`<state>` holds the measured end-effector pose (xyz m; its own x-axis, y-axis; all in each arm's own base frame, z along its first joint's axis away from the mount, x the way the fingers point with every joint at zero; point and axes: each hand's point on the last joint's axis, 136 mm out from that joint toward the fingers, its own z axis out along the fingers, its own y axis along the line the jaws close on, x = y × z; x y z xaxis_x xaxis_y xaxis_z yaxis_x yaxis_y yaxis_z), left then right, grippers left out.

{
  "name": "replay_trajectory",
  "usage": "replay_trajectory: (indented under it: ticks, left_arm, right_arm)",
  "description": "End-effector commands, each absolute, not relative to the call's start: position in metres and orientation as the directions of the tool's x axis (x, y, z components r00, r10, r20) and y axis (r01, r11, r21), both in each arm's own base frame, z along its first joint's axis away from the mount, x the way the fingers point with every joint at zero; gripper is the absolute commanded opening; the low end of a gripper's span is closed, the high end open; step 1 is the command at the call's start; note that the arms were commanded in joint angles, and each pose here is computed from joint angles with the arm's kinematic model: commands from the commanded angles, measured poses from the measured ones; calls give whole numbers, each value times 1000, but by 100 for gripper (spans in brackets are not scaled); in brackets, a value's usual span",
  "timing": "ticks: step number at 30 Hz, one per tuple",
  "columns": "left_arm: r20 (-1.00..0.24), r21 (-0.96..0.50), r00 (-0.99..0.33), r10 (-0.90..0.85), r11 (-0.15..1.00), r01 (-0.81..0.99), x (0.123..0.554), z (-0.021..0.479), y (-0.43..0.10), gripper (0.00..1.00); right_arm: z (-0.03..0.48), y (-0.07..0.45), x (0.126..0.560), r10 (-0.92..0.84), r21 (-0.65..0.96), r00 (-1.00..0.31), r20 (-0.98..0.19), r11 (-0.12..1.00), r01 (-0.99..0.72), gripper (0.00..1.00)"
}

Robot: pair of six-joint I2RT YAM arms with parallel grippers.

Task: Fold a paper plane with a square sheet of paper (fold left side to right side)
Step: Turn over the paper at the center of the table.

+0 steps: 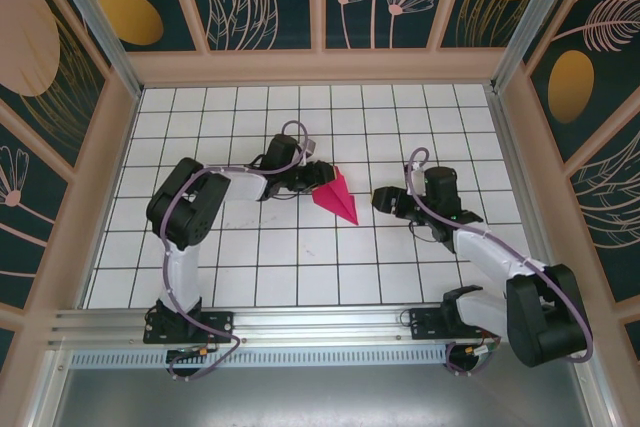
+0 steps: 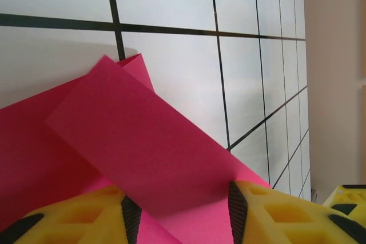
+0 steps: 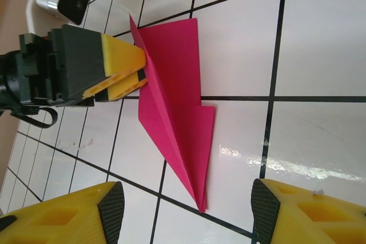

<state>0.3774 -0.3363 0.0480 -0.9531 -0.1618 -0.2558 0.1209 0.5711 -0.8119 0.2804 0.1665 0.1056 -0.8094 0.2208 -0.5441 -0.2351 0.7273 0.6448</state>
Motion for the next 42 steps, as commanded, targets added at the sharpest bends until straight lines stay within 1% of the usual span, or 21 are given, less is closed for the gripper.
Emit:
replay_trajectory:
  ticks: [1, 2, 3, 6, 8, 11, 13, 20, 24, 26, 27, 31, 37, 42]
  left_arm:
    - [-261, -832, -953, -151, 535, 143, 384, 54, -349, 42]
    - [-261, -833, -953, -151, 534, 143, 386, 53, -349, 41]
    - [-262, -836, -953, -151, 530, 145, 386, 54, -350, 37]
    - [-280, -844, -947, -155, 511, 165, 389, 63, -353, 25]
    - [-304, -846, -940, -155, 497, 192, 390, 75, -354, 17]
    - [-354, -842, -921, -161, 484, 239, 394, 101, -355, 9]
    - [-391, -837, -906, -164, 474, 275, 396, 122, -356, 6]
    - [-528, -812, -825, -200, 402, 422, 398, 223, -356, 6]
    - [-573, -806, -790, -219, 322, 496, 387, 278, -356, 7]
    - [-572, -813, -790, -220, 280, 511, 382, 291, -357, 7]
    - [-584, -808, -779, -227, 249, 533, 376, 308, -356, 7]
    - [-581, -814, -783, -222, 188, 550, 363, 323, -354, 8]
    - [-571, -821, -798, -190, 115, 560, 346, 327, -356, 8]
    - [-560, -828, -810, -175, 110, 549, 342, 319, -358, 8]
  right_arm:
    - [112, 165, 279, 242, 662, -795, -556, 707, -248, 66]
    - [115, 165, 279, 250, 671, -792, -558, 698, -252, 67]
    - [117, 163, 279, 262, 681, -788, -557, 687, -253, 69]
    - [127, 161, 277, 308, 729, -777, -549, 631, -264, 76]
    - [136, 158, 276, 353, 770, -766, -538, 577, -275, 83]
    - [149, 150, 274, 422, 821, -746, -515, 491, -290, 94]
    - [157, 146, 272, 442, 837, -737, -511, 451, -310, 99]
    - [189, 154, 261, 393, 834, -739, -547, 328, -443, 99]
    - [214, 162, 255, 356, 807, -724, -590, 251, -534, 99]
    - [225, 166, 255, 338, 788, -712, -615, 227, -573, 99]
    - [230, 169, 254, 325, 775, -705, -630, 215, -594, 99]
    - [248, 187, 253, 279, 730, -679, -679, 170, -661, 99]
    - [254, 213, 267, 243, 744, -706, -665, 128, -656, 99]
    - [259, 231, 277, 219, 745, -716, -663, 97, -660, 99]
